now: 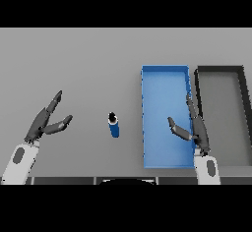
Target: Pick up the blue pipe and place it into the blue bin.
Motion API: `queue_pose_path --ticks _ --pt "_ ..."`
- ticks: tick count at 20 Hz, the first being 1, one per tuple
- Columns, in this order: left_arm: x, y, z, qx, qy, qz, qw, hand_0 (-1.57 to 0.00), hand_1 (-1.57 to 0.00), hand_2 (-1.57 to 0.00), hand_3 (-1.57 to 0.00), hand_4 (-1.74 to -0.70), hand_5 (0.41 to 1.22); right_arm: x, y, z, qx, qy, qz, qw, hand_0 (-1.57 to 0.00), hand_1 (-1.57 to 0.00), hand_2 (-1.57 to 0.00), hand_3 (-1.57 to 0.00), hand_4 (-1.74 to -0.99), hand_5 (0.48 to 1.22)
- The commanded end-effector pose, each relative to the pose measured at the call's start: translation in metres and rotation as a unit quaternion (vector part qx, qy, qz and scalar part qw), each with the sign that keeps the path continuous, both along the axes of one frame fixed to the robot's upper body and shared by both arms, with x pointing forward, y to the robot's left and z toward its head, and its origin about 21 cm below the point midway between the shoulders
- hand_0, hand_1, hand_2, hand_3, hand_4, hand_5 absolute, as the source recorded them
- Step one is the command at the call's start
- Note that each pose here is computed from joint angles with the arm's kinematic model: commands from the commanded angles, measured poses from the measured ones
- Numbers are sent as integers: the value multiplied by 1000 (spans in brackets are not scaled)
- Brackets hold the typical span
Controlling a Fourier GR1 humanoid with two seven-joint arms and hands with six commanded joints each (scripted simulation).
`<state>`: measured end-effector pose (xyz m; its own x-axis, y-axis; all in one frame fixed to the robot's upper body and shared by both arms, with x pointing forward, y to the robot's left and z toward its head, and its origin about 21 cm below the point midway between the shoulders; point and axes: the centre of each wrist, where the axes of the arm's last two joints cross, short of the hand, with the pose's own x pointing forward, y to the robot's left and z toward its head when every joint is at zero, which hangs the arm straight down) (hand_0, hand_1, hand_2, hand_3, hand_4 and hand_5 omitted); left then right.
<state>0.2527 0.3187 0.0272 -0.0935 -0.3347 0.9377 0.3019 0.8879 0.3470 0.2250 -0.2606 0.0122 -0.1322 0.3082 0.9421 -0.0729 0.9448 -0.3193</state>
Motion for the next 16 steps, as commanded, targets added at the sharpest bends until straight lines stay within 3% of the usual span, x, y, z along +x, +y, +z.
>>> queue_pose_path --ticks 1,8,12,16 --pt "-2 0 3 7 10 -11 1000 1 1 1 1 -989 573 0 0 1 -6 -4 1 1000 1 1 1 1 -1181 619" --pt "-27 -47 -5 26 71 -130 989 1 1 1 1 -1126 485 -2 -3 5 2 -3 7 1000 1 1 1 1 -1174 618" --pt "-27 -76 -14 30 87 -160 983 1 1 1 1 -1139 450 -3 1 5 8 3 6 1000 1 1 1 1 -1197 615" --pt "-24 -101 -28 16 83 -175 981 1 1 1 1 -1151 456 -4 2 -1 12 6 6 1000 1 1 1 1 -1217 626"
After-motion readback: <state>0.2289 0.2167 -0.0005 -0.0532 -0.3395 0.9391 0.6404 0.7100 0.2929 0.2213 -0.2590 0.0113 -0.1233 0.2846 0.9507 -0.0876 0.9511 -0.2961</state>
